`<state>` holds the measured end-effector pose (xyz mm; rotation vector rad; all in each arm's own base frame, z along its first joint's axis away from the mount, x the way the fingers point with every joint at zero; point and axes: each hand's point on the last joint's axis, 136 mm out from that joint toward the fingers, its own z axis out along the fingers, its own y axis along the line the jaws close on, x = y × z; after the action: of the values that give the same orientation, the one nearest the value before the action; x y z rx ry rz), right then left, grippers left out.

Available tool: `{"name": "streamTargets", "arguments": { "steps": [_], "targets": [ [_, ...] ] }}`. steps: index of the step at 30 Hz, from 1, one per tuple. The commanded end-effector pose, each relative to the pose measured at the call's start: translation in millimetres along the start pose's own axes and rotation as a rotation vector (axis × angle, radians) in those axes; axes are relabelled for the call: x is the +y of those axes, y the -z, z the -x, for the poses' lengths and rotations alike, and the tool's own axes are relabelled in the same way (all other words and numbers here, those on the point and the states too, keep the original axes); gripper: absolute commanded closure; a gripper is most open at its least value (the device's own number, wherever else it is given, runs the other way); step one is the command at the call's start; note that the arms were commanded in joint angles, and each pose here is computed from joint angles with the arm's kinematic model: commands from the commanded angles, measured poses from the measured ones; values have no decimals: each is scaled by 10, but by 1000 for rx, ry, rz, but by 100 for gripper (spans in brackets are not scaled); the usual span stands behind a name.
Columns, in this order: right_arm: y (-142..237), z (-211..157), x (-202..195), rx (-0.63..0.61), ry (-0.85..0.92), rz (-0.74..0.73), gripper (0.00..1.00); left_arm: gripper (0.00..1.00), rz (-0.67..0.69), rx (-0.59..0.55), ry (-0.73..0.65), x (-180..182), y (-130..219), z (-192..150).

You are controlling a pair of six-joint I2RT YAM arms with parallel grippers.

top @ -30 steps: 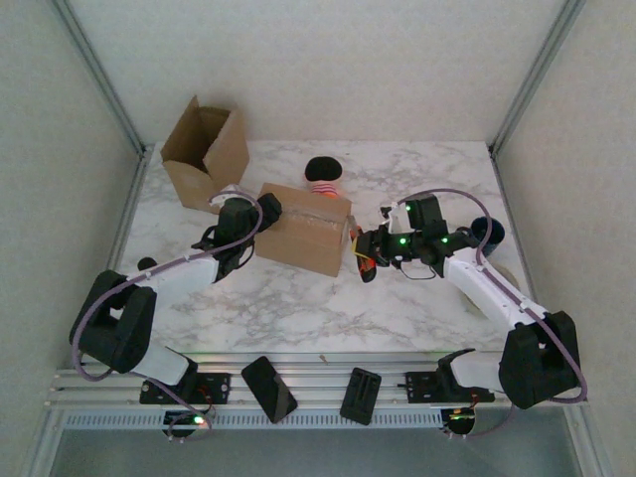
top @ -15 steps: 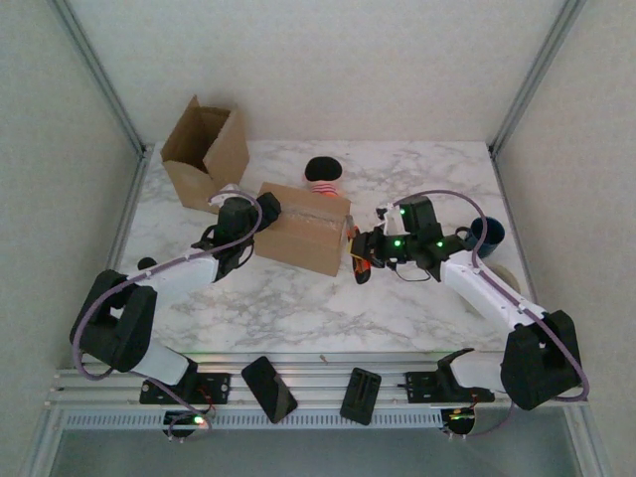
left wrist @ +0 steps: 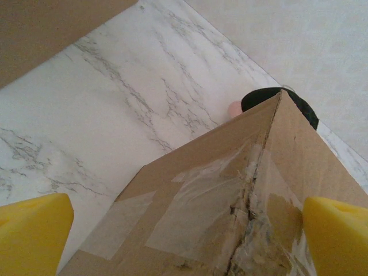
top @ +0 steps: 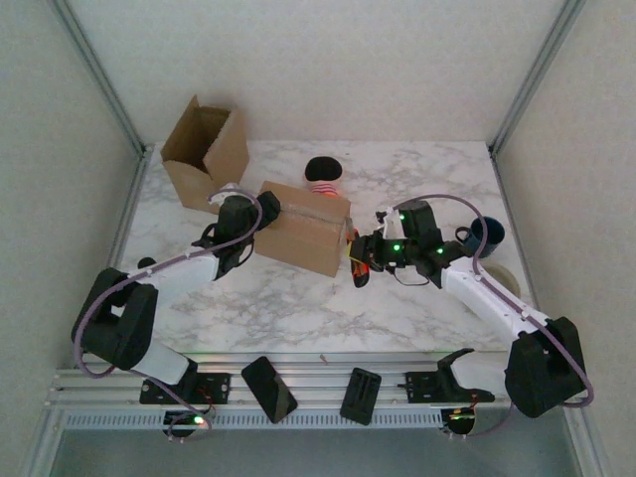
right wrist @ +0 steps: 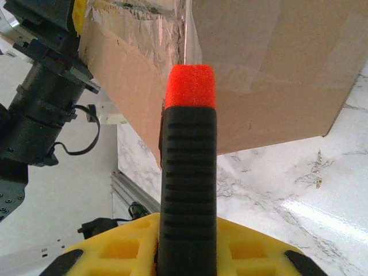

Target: Unpack the express box

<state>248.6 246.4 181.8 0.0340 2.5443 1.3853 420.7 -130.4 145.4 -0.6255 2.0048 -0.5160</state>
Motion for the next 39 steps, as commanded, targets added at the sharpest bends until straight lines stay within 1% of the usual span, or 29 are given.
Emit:
{"name": "streamTargets", "arguments": {
  "steps": [1, 21, 39],
  "targets": [
    [-40, -426, 65, 162, -29, 48, 100, 0, 246, 162, -88, 713, -64, -522],
    [-19, -581, 189, 192, -30, 108, 100, 0, 256, 164, -89, 727, -75, -516],
    [10, -718, 203, 197, -50, 141, 100, 0, 257, 168, -88, 730, -96, -525]
  ]
}}
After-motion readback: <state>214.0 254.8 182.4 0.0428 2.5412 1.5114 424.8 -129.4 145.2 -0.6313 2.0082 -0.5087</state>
